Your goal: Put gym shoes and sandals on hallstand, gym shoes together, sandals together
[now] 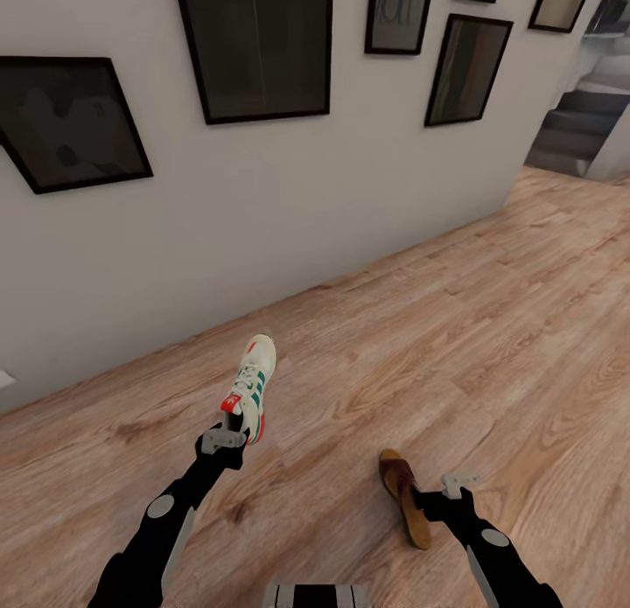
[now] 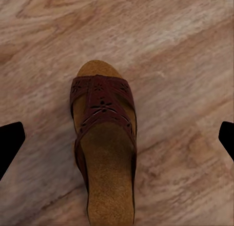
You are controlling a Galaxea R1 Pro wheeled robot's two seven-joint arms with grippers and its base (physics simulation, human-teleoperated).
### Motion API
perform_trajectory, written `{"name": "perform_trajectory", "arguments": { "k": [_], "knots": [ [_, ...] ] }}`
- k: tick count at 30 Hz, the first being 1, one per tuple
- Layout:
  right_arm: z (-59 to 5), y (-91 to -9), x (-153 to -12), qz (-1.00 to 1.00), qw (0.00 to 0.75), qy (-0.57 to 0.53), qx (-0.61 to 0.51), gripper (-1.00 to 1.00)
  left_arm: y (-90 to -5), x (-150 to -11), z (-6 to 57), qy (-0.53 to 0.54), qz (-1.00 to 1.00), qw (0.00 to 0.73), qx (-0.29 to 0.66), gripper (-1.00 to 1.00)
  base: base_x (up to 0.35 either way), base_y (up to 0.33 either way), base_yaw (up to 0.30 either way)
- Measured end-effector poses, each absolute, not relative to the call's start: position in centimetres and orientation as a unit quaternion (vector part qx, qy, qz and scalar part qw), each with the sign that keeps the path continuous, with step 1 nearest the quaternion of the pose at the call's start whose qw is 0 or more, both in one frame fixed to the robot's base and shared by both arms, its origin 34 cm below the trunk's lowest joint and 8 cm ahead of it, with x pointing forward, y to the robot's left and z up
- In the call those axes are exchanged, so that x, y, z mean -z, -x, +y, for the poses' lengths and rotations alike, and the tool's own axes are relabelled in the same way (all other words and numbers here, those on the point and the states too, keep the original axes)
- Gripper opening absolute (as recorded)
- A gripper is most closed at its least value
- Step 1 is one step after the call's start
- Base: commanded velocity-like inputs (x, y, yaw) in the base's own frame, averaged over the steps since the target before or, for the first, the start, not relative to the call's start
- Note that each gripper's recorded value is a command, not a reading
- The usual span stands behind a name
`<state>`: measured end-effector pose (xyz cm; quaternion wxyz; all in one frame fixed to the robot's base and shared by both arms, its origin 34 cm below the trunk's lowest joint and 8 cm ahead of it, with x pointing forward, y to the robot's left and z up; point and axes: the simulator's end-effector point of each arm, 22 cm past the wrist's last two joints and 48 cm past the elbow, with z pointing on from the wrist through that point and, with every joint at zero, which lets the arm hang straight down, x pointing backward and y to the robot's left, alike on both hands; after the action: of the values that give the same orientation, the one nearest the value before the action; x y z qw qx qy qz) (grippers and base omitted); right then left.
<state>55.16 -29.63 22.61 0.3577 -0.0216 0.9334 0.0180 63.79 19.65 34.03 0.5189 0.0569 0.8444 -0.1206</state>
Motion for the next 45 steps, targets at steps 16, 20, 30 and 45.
{"name": "perform_trajectory", "arguments": {
  "k": [16, 20, 30, 45],
  "knots": [
    [-29.8, -52.6, -18.5, 0.948, 0.318, 0.019, -0.018, 1.00, -62.1, -29.0, 19.8, -0.051, 0.866, 0.482, 0.122, -1.00, 0.000, 0.000, 0.090],
    [-29.9, -51.8, -17.4, 0.951, 0.307, 0.018, -0.018, 1.00, -61.6, -27.8, 19.8, -0.049, 0.871, 0.473, 0.123, -1.00, 0.000, 0.000, -0.104],
    [-29.9, -49.9, -15.0, 0.959, 0.281, 0.018, -0.018, 1.00, -60.3, -24.8, 19.7, -0.046, 0.883, 0.449, 0.125, -1.00, 0.000, 0.000, -0.143],
    [-29.9, -48.0, -12.8, 0.966, 0.256, 0.017, -0.019, 1.00, -59.3, -22.5, 19.8, -0.043, 0.892, 0.432, 0.126, -1.00, 0.000, 0.000, -0.101]
  ]
}}
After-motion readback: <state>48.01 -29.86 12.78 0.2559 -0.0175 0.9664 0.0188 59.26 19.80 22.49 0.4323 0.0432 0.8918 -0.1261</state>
